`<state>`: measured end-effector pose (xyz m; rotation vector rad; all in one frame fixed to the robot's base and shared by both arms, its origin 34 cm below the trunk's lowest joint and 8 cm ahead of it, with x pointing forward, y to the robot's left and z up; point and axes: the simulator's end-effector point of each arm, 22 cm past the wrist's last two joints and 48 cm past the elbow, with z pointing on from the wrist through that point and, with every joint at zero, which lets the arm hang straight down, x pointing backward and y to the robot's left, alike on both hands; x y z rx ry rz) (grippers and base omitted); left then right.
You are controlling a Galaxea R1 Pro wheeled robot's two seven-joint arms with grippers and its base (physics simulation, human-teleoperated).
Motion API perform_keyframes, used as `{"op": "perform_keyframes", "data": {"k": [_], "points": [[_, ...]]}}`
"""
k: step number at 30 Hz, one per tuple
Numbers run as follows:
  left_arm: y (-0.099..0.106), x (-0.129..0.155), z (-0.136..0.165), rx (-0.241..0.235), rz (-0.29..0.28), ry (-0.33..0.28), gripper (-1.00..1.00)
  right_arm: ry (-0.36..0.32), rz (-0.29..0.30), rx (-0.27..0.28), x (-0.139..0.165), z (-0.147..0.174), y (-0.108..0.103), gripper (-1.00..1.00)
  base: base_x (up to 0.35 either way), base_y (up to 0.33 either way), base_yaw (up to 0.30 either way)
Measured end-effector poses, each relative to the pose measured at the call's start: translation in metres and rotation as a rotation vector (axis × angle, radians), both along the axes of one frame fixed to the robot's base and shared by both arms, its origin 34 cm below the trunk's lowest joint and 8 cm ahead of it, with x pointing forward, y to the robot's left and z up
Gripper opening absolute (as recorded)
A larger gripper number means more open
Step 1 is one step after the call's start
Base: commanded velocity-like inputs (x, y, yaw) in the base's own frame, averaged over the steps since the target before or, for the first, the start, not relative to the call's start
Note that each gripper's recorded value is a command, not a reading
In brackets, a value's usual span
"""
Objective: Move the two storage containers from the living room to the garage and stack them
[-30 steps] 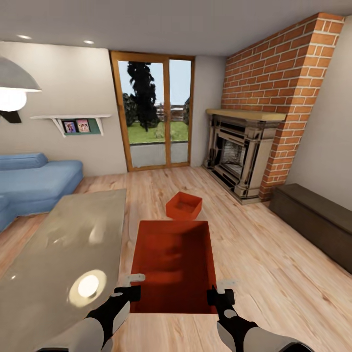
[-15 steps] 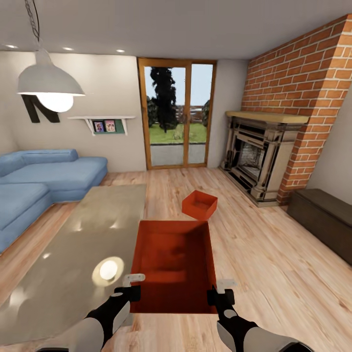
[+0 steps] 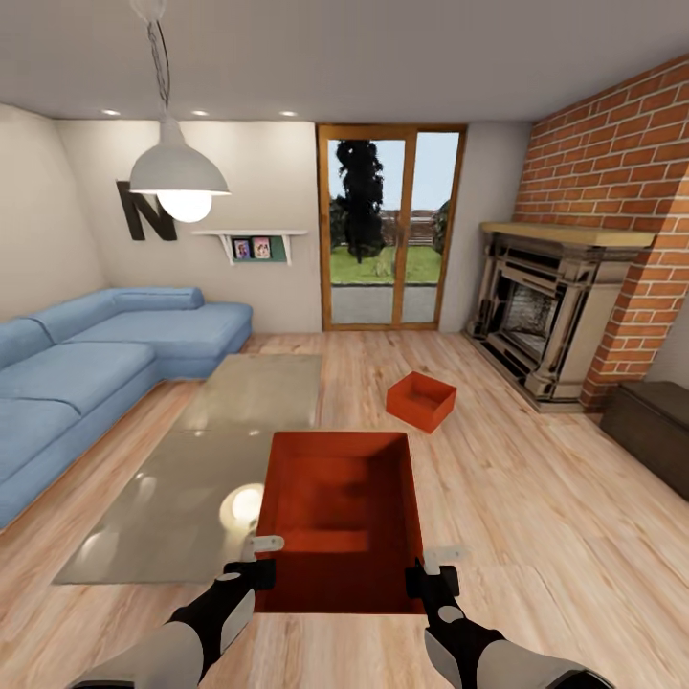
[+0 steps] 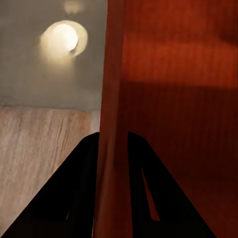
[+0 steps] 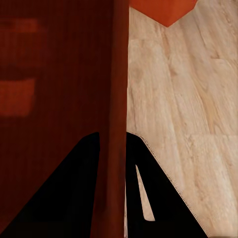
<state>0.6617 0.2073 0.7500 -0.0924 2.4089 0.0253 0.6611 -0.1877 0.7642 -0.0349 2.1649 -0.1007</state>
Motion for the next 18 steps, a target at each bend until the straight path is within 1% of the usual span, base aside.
{"op": "perform_keyframes", "data": {"k": [18], "points": [[0.0000,0.0031,0.0084,0.000,0.000,-0.016,-1.00,-0.016,-0.001,0.000,0.0027,0.0082,-0.0001,-1.00,-0.336,0.000,0.234]]}}
